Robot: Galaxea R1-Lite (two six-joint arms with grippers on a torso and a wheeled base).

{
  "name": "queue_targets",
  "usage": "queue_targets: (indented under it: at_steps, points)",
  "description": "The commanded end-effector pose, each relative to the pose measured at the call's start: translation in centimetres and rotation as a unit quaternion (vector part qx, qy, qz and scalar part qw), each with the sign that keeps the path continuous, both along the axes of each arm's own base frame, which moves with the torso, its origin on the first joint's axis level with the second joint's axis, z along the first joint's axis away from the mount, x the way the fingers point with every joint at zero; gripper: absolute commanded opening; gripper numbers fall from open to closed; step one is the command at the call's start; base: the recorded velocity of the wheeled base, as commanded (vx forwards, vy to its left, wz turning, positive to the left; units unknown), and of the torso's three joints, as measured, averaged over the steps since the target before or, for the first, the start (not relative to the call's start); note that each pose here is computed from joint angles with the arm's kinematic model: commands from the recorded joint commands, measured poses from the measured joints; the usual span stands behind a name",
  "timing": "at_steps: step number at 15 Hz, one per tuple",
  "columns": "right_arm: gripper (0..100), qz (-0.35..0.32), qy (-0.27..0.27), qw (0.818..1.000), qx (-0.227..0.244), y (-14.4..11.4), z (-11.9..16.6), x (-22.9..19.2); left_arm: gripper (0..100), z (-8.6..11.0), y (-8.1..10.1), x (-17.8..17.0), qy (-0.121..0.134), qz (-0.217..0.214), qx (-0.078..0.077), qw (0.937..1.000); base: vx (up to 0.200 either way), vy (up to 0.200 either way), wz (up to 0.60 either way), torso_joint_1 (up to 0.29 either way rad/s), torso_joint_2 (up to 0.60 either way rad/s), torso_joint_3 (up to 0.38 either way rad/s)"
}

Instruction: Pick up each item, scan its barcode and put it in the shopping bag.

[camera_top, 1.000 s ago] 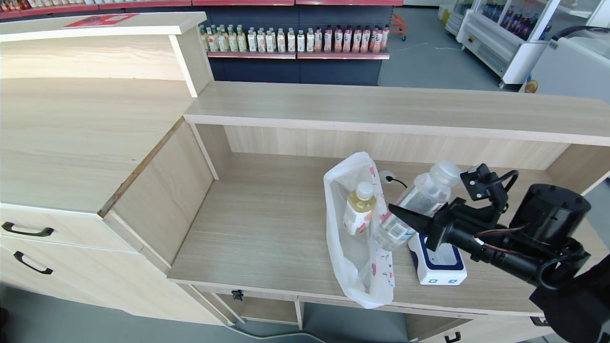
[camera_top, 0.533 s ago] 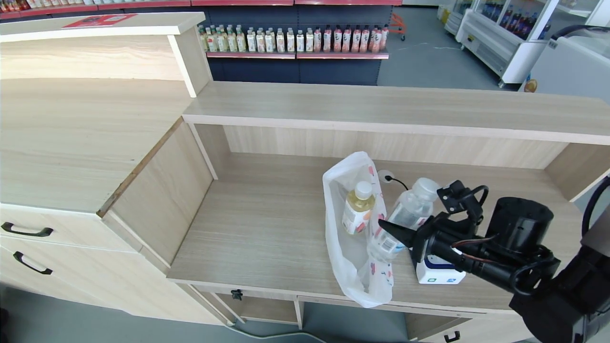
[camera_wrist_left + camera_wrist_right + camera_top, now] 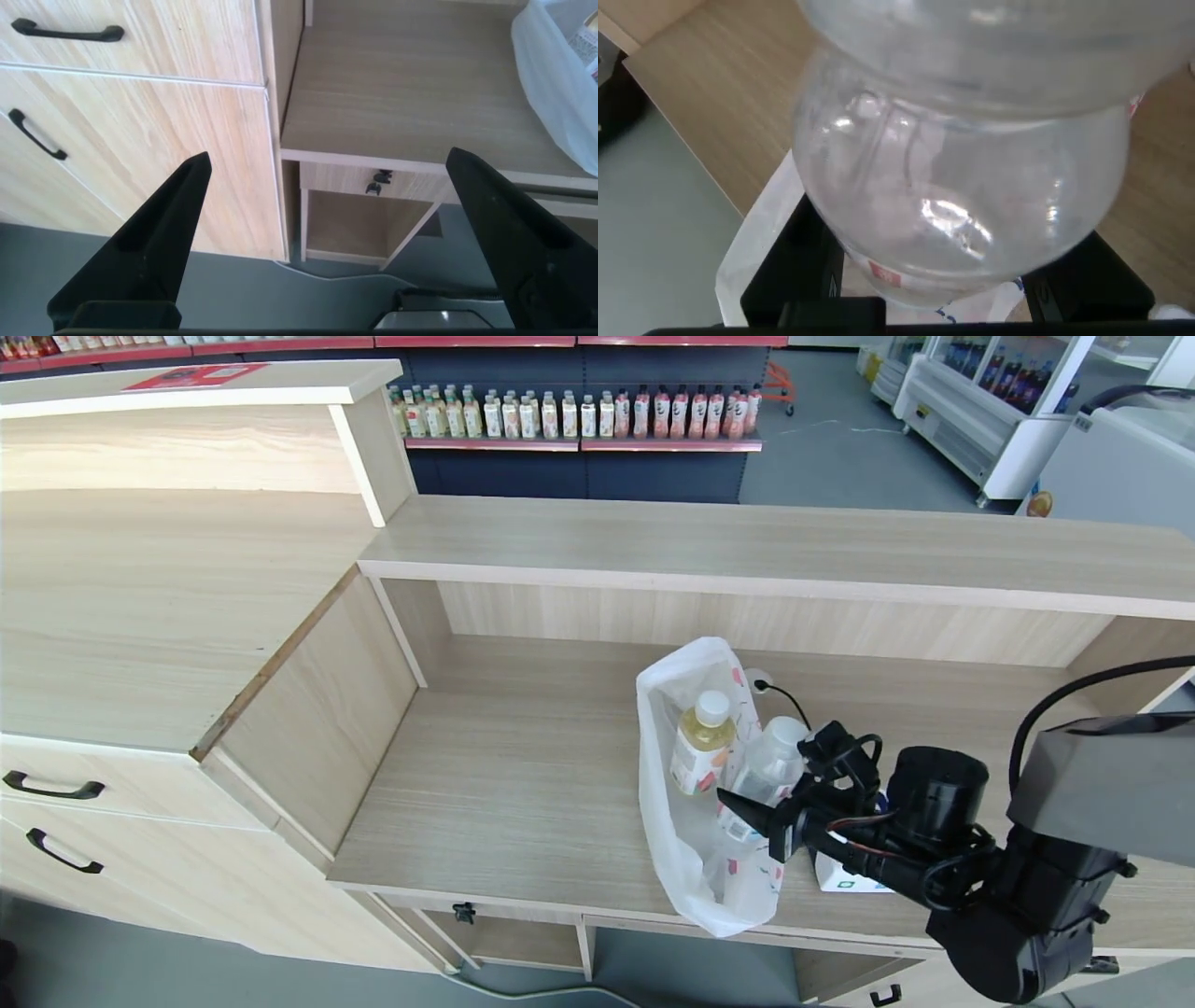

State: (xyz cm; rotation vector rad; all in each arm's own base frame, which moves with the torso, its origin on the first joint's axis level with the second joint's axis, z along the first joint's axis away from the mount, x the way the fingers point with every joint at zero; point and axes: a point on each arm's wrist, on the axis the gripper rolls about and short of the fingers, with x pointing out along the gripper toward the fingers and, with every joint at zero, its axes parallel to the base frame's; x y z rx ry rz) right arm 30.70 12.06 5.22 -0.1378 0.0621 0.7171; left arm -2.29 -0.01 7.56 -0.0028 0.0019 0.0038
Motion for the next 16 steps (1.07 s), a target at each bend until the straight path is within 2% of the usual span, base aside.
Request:
queue_targets:
  at_steps: [1,6,7,9,11,14,16]
  points:
    - [0,0.006,0.018,1.000,-0.009,0.7,-2.1,0.8,100,0.0,0.0,0.0,0.000,0.000,0.000,1.0000,0.000,0.000,0.00,0.000,0.00,0.000]
    - [0,0.009,0.005,0.999,-0.030,1.1,-3.7,2.1,100,0.0,0.0,0.0,0.000,0.000,0.000,1.0000,0.000,0.000,0.00,0.000,0.00,0.000]
    - [100,0.010,0.002,0.999,-0.036,1.1,-3.8,2.2,100,0.0,0.0,0.0,0.000,0.000,0.000,1.0000,0.000,0.000,0.00,0.000,0.00,0.000]
    - [100,0.010,0.004,0.999,-0.039,1.1,-4.0,2.2,100,0.0,0.0,0.0,0.000,0.000,0.000,1.0000,0.000,0.000,0.00,0.000,0.00,0.000]
    - [100,0.007,-0.007,1.000,-0.030,0.9,-2.7,1.8,100,0.0,0.0,0.0,0.000,0.000,0.000,1.0000,0.000,0.000,0.00,0.000,0.00,0.000]
    - [100,-0.001,-0.018,0.999,0.035,-0.4,2.7,-0.9,100,0.0,0.0,0.0,0.000,0.000,0.000,1.0000,0.000,0.000,0.00,0.000,0.00,0.000]
    - [100,-0.016,-0.029,0.998,0.060,-2.4,5.9,-3.6,100,0.0,0.0,0.0,0.000,0.000,0.000,1.0000,0.000,0.000,0.00,0.000,0.00,0.000]
